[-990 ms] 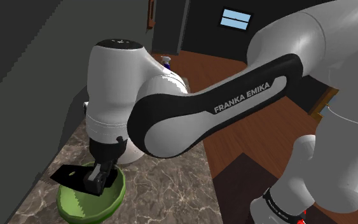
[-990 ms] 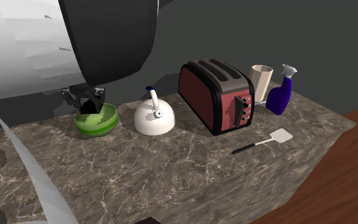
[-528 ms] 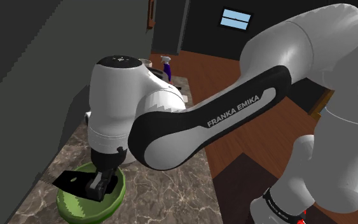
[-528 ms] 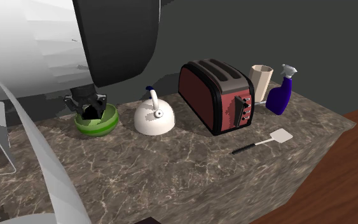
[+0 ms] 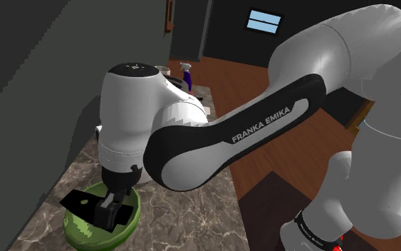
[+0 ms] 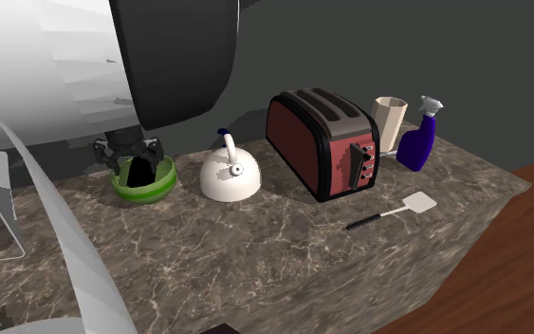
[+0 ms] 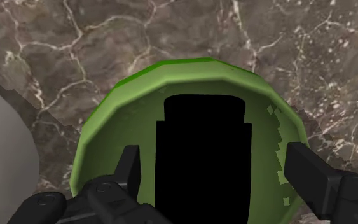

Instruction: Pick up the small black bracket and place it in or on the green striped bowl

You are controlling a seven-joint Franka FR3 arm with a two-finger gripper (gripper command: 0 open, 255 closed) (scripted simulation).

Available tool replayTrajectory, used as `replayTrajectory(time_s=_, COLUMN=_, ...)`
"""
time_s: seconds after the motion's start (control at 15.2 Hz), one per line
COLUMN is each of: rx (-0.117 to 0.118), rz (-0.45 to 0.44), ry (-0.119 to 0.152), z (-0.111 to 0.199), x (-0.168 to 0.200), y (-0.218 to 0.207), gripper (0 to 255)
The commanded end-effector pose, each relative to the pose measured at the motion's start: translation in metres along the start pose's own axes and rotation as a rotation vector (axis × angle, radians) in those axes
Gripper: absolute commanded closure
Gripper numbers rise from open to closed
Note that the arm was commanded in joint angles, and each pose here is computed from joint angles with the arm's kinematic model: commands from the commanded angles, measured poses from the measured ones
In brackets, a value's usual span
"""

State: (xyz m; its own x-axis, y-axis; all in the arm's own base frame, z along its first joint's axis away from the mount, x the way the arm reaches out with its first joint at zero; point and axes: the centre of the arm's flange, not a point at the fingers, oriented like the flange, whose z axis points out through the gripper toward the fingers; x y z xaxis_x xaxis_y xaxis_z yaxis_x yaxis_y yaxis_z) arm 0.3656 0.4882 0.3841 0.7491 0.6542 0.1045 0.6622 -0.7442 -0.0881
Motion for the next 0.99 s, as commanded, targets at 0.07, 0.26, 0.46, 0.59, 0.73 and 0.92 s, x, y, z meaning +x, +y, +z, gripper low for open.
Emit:
replayTrajectory(time_s=0.07, rx=0.000, rz=0.000, ry=0.000, z=0.000, x=0.000, y=0.000, gripper=0)
replayTrajectory(time_s=0.26, rx=0.000, rz=0.000, ry=0.000, z=-0.026, x=0.000, y=0.000, gripper=0)
replayTrajectory(time_s=0.46, rx=0.000, rz=0.000, ry=0.000, z=-0.050, x=0.000, y=0.000, gripper=0)
replayTrajectory(time_s=0.59, rx=0.000, rz=0.000, ry=0.000, z=-0.050, x=0.000, y=0.000, gripper=0)
replayTrajectory(time_s=0.73, rx=0.000, rz=0.000, ry=0.000, z=-0.050, x=0.000, y=0.000, gripper=0)
replayTrajectory(time_s=0.92, rx=0.000, rz=0.000, ry=0.000, z=-0.050, x=0.000, y=0.000, gripper=0)
